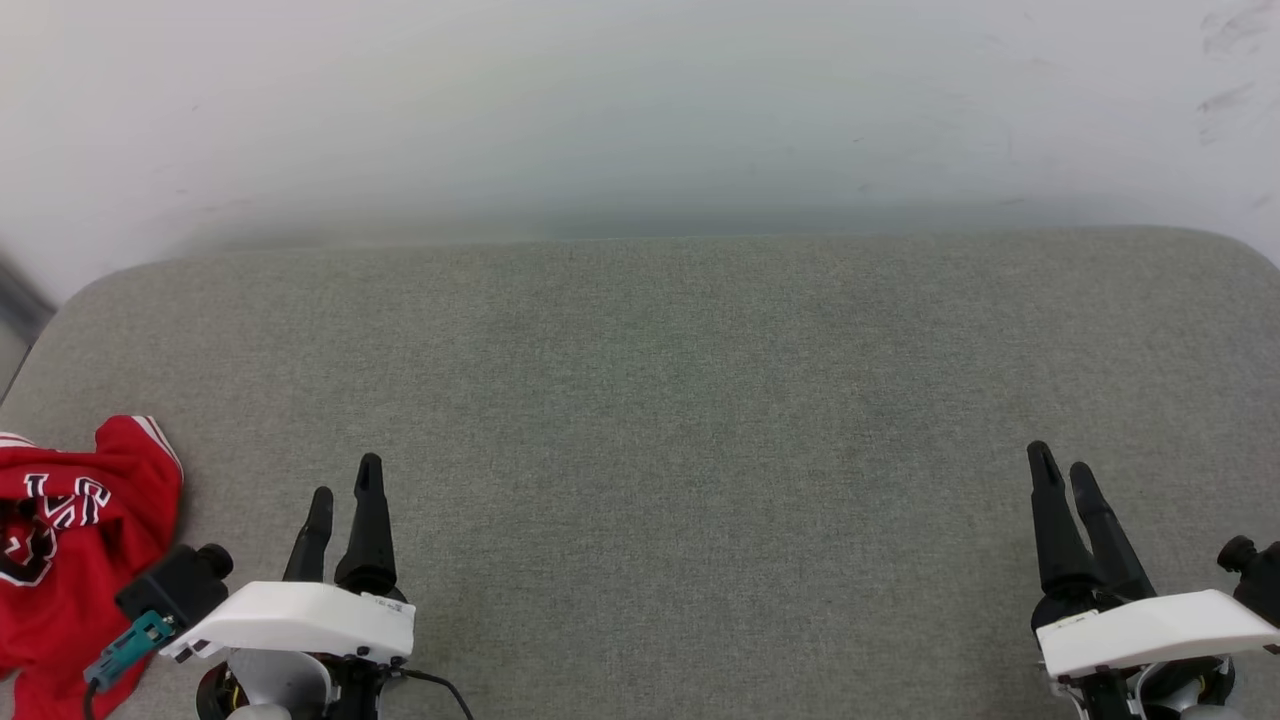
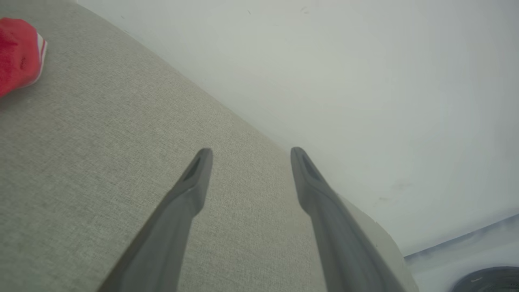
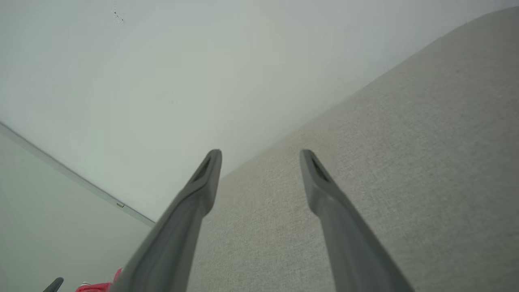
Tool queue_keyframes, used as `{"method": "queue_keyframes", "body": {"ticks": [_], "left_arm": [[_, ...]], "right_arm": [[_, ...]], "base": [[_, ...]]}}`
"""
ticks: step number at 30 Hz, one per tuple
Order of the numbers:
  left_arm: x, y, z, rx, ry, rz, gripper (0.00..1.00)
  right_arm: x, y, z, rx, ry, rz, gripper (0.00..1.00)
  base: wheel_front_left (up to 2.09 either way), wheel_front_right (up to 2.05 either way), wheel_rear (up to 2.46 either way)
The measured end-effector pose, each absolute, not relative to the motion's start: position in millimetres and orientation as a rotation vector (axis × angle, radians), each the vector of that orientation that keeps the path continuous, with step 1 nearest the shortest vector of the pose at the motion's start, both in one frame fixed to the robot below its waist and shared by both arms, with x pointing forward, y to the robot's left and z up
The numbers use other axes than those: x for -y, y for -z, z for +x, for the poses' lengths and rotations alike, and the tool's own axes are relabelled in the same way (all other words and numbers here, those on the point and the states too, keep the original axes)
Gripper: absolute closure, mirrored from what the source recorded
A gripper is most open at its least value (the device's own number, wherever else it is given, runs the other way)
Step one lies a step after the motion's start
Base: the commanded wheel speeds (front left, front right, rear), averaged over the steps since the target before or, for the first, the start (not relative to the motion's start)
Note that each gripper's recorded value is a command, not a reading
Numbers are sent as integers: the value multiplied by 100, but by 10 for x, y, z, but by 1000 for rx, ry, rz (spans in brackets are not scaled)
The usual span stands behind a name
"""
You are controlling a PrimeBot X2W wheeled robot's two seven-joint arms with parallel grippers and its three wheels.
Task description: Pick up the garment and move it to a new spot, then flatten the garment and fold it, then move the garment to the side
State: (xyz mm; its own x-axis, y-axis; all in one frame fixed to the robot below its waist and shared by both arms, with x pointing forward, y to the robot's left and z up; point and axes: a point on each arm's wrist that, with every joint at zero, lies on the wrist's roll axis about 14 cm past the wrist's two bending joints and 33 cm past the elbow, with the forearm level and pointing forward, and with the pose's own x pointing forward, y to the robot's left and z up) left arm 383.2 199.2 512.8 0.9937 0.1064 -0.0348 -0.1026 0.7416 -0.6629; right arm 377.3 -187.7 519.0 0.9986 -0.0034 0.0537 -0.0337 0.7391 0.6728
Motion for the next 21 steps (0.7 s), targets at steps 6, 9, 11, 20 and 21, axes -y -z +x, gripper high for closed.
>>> {"method": "queue_keyframes", "body": {"ticks": [6,9,11,20,21], "left_arm": [[-1970,-5139,3824,12,-108,-635,0],[-1956,-5158,3824,19,-102,-588,0],[-1947,-5171,3824,23,-101,-560,0],[-1903,-5230,3822,48,-88,-424,0],[-1903,-5230,3822,48,-88,-424,0]], "right_arm": [[1849,-5220,3776,65,-28,656,0],[1837,-5226,3768,69,-32,619,0],[1829,-5234,3766,73,-36,591,0],[1803,-5276,3755,95,-48,474,0],[1803,-5276,3755,95,-48,474,0]], "base": [[0,0,0],[0,0,0],[0,0,0],[0,0,0],[0,0,0]]}}
